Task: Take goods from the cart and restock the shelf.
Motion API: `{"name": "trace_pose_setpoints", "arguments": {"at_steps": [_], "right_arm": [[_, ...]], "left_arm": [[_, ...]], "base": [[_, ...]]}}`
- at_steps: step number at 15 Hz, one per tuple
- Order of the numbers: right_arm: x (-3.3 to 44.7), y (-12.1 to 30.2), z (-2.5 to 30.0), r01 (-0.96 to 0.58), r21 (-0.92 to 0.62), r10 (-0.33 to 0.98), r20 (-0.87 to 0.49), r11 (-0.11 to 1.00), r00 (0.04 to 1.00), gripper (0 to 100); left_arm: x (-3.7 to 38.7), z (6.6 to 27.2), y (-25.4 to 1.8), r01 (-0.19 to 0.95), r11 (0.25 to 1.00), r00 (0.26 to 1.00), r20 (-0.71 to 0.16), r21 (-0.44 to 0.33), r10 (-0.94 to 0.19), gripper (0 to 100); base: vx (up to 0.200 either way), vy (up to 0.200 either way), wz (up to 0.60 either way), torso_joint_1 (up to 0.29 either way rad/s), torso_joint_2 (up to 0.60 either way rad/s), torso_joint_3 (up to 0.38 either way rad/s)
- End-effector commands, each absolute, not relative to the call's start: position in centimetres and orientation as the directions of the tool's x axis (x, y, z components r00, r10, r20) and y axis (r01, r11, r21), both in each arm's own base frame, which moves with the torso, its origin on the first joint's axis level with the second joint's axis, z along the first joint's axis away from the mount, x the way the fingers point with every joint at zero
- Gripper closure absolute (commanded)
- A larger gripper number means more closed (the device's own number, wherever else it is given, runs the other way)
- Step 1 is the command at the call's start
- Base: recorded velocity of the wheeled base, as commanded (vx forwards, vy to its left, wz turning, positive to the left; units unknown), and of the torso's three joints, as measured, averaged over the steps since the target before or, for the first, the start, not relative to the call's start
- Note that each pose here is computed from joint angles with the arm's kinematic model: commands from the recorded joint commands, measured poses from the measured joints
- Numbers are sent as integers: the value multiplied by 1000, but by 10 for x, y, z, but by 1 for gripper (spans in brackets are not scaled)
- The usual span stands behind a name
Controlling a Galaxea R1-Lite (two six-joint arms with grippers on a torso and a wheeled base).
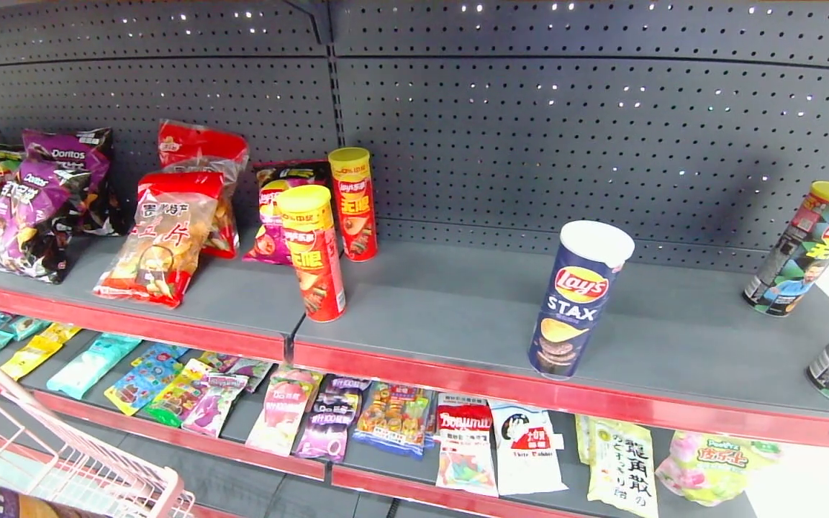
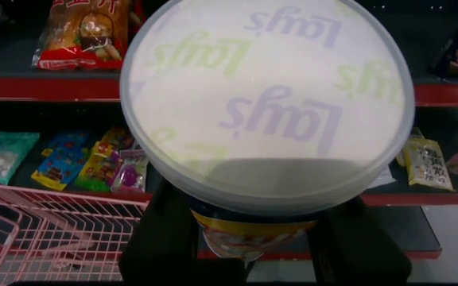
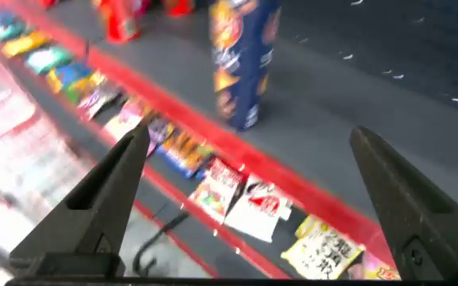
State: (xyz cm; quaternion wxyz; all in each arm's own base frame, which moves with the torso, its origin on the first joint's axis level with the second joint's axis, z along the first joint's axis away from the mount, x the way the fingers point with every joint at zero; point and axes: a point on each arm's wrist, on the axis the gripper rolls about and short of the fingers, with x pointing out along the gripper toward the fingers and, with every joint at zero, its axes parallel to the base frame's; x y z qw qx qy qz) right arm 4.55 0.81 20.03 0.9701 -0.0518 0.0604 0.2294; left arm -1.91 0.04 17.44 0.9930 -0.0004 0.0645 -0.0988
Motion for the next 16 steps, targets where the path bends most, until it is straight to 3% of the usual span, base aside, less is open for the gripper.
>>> {"name": "trace_pose_setpoints", "arguments": {"at_steps": [1, 3, 4, 6, 9, 11, 13, 16], "right_arm": [[15, 9, 168, -401, -169, 378, -154, 900, 913, 0], [-5, 4, 130, -45, -218, 17, -130, 975, 991, 0], [-15, 4, 111, 48, -222, -68, -84, 974, 994, 0], [-16, 4, 85, 82, -196, -96, -66, 977, 993, 0], [-15, 5, 85, 34, -85, -38, -47, 996, 998, 0], [-15, 4, 85, 68, 52, -66, -50, 996, 997, 0], [-15, 1, 85, 214, -10, -214, -41, 977, 976, 0], [-15, 1, 85, 206, -28, -207, -37, 978, 978, 0]], "left_arm": [[-18, 173, 0, 195, 981, 971, -139, -16, -195, 100], [-17, 171, 0, 198, 980, 969, -146, -16, -198, 100], [-17, 170, 0, 199, 980, 968, -149, -17, -200, 100], [-13, 171, 0, 198, 980, 966, -166, -18, -198, 100], [-8, 175, -1, 199, 980, 966, -164, -18, -199, 100], [3, 183, -2, 198, 980, 969, -145, -16, -198, 100], [5, 184, -2, 198, 980, 970, -137, -16, -198, 100], [6, 184, -3, 198, 980, 970, -139, -14, -198, 100]], "base": [[0, 0, 0, 0, 0, 0], [0, 0, 0, 0, 0, 0], [0, 0, 0, 0, 0, 0], [0, 0, 0, 0, 0, 0], [0, 0, 0, 0, 0, 0], [0, 0, 0, 0, 0, 0], [0, 0, 0, 0, 0, 0], [0, 0, 0, 0, 0, 0]]}}
